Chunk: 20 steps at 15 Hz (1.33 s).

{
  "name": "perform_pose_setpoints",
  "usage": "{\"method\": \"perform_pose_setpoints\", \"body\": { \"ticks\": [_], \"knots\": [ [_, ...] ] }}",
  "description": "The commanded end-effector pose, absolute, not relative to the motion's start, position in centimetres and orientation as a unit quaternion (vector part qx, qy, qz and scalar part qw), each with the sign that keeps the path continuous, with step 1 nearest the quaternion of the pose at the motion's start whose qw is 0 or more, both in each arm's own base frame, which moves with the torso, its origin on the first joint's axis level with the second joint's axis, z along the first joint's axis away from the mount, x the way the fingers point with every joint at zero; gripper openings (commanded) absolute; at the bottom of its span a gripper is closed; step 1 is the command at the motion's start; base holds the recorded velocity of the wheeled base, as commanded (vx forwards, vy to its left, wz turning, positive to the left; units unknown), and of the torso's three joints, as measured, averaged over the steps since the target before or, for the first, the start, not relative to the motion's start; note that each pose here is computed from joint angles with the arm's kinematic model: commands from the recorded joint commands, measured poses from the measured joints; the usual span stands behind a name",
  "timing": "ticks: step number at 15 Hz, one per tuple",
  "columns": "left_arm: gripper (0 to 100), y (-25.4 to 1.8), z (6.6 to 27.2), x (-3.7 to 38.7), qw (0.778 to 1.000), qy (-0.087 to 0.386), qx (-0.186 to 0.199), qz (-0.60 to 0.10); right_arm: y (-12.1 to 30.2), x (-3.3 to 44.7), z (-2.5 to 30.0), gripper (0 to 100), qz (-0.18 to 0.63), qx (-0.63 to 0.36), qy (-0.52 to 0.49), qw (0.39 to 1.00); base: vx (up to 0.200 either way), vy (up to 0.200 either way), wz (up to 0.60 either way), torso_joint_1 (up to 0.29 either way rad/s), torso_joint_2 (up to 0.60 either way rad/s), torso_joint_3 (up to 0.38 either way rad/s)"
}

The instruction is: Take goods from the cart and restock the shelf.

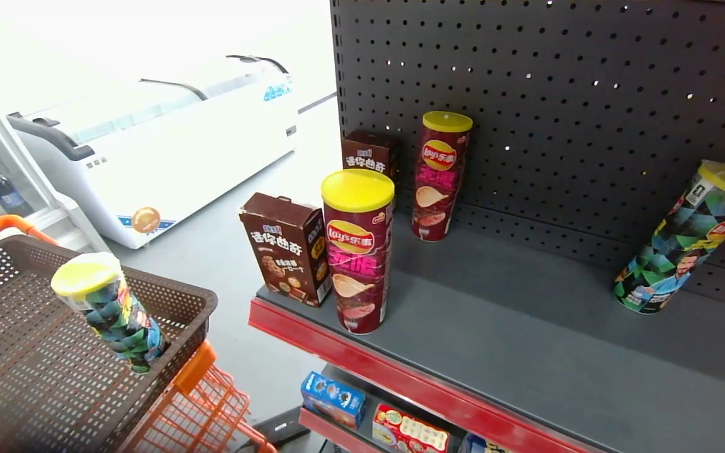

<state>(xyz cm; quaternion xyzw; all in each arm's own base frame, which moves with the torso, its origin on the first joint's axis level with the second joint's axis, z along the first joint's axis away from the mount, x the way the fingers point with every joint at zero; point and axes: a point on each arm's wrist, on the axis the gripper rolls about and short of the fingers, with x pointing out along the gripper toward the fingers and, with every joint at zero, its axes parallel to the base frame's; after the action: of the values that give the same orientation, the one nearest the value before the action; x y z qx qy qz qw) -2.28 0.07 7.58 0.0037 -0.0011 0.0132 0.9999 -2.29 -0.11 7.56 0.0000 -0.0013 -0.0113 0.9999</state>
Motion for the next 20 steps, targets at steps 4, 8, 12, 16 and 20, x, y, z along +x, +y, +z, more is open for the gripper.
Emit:
{"method": "perform_pose_setpoints", "body": {
  "ticks": [4, 8, 12, 16, 20],
  "knots": [
    [100, 0.1, 7.6, -2.3, 1.000, -0.002, 0.003, 0.013, -0.1, -2.3, 7.6, 100, -0.011, 0.000, -0.001, 1.000, 0.000, 0.000, 0.00, 0.000, 0.00, 0.000],
    [100, 0.2, 15.7, -1.7, 0.998, 0.017, 0.044, 0.031, -0.1, -2.3, 7.6, 100, -0.011, 0.000, -0.001, 1.000, 0.000, 0.000, 0.00, 0.000, 0.00, 0.000],
    [100, 0.7, 19.4, 4.7, 0.989, 0.113, 0.041, 0.081, -0.1, -2.3, 7.6, 100, -0.011, 0.000, -0.001, 1.000, 0.000, 0.000, 0.00, 0.000, 0.00, 0.000],
    [100, 2.2, 18.2, 10.4, 0.975, 0.205, 0.026, 0.086, -0.1, -2.3, 7.6, 100, -0.011, 0.000, -0.001, 1.000, 0.000, 0.000, 0.00, 0.000, 0.00, 0.000],
    [100, 4.8, 15.8, 16.4, 0.966, 0.223, 0.070, 0.110, -0.1, -2.3, 7.6, 100, -0.012, 0.000, -0.001, 1.000, 0.000, 0.000, 0.00, 0.000, 0.00, 0.000]
  ]
}}
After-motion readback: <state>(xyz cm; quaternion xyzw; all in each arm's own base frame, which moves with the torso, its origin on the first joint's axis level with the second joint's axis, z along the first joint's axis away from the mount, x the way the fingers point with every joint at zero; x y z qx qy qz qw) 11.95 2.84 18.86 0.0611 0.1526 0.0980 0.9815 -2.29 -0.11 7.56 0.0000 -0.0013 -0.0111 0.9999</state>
